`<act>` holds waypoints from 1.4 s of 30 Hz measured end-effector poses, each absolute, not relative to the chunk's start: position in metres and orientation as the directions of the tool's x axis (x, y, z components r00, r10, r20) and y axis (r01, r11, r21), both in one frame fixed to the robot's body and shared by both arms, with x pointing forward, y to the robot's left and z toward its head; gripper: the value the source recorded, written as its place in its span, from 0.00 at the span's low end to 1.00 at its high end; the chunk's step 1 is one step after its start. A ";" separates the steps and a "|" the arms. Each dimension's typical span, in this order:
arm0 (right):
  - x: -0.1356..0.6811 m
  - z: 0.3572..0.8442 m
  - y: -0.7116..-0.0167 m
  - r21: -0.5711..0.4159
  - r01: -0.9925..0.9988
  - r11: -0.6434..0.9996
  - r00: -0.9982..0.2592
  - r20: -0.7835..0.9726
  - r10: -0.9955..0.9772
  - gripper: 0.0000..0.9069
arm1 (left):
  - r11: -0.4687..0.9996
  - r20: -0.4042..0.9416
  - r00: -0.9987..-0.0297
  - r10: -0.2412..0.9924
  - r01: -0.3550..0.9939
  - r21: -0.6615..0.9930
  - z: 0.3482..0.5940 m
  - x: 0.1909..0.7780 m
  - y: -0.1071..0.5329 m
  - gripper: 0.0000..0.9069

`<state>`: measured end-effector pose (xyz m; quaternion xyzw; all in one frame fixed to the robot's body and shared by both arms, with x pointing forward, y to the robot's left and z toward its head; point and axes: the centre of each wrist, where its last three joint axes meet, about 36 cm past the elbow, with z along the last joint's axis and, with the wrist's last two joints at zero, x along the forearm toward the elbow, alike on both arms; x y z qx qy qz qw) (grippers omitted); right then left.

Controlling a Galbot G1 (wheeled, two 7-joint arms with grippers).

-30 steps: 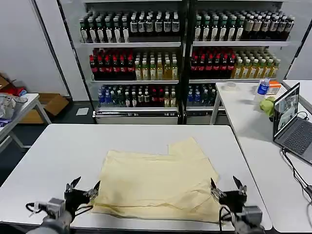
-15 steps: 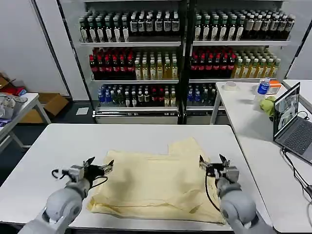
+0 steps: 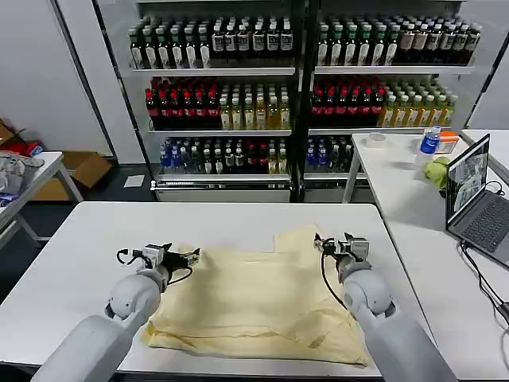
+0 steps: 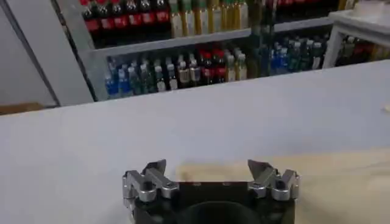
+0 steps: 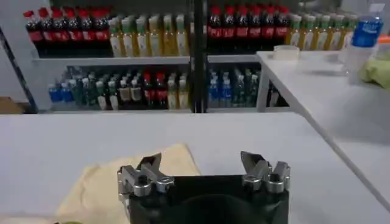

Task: Fold and organize the clothes.

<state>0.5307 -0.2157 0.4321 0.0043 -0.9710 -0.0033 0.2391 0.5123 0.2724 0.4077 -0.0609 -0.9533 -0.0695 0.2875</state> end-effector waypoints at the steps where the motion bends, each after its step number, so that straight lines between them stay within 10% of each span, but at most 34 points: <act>1: 0.534 0.431 -0.214 0.012 -0.006 1.000 -0.883 0.470 -0.011 1.00 | 0.983 0.560 -0.825 0.074 0.154 0.099 0.407 0.514 0.273 1.00; 9: 0.560 0.423 -0.206 0.038 0.005 0.999 -0.863 0.504 -0.015 1.00 | 0.985 0.577 -0.815 0.057 0.139 0.100 0.404 0.528 0.277 1.00; 11: 0.564 0.420 -0.204 0.043 0.007 0.999 -0.857 0.514 -0.016 1.00 | 0.985 0.580 -0.813 0.058 0.139 0.097 0.403 0.529 0.277 0.66; 13: 0.567 0.416 -0.203 0.051 0.008 0.999 -0.851 0.525 -0.019 0.67 | 0.985 0.583 -0.810 0.059 0.140 0.096 0.402 0.529 0.277 0.27; 14: 0.569 0.414 -0.203 0.054 0.010 0.999 -0.847 0.531 -0.020 0.33 | 0.985 0.584 -0.810 0.061 0.142 0.094 0.402 0.530 0.277 0.09; 16: 0.570 0.411 -0.203 0.060 0.012 0.998 -0.842 0.540 -0.023 0.03 | 0.985 0.585 -0.808 0.067 0.146 0.089 0.401 0.529 0.277 0.02; 42: 0.561 0.398 -0.202 0.067 0.006 0.998 -0.859 0.511 -0.029 0.00 | 0.984 0.571 -0.811 0.130 0.175 0.025 0.395 0.518 0.279 0.02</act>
